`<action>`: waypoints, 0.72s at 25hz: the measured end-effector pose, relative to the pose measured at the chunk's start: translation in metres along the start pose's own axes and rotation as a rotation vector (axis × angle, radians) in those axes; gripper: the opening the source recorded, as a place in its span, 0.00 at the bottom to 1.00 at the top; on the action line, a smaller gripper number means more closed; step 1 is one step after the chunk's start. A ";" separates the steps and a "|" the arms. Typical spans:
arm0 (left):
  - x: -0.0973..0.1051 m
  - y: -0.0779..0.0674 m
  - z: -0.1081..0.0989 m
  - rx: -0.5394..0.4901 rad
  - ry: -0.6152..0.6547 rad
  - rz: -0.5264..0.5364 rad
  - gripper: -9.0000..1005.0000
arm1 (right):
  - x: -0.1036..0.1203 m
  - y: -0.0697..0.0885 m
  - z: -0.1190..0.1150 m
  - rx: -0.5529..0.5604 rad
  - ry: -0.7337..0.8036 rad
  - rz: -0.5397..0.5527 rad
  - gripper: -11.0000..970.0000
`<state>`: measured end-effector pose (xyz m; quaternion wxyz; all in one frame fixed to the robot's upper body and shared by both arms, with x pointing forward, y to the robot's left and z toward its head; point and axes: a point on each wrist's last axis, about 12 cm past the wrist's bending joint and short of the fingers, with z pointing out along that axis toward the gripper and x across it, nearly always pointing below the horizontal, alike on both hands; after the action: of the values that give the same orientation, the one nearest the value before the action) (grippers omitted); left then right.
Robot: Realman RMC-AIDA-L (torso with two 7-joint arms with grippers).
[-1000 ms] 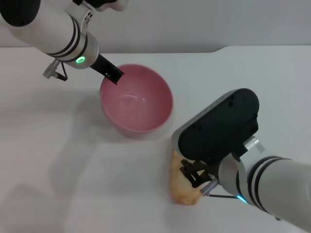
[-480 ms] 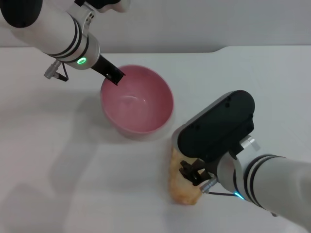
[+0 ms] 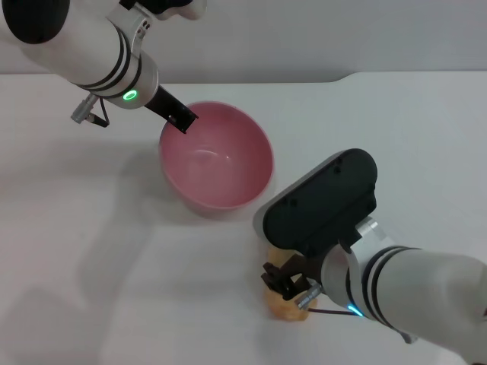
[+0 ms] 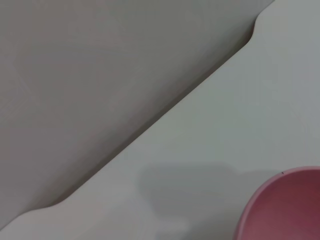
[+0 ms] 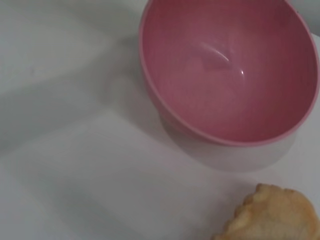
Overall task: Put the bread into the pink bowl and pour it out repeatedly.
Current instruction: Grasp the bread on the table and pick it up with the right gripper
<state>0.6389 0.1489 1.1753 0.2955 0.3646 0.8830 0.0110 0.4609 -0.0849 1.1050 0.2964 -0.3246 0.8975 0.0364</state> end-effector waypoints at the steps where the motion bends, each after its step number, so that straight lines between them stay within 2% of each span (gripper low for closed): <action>1: 0.000 0.000 0.000 0.000 0.000 0.000 0.05 | 0.000 0.000 0.000 0.001 0.002 0.002 0.62; 18: 0.000 0.000 0.000 -0.001 0.000 0.001 0.05 | 0.012 -0.016 0.016 0.050 0.062 0.039 0.55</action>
<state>0.6391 0.1493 1.1755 0.2958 0.3649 0.8827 0.0117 0.4713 -0.1002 1.0866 0.2757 -0.3004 0.9130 0.0098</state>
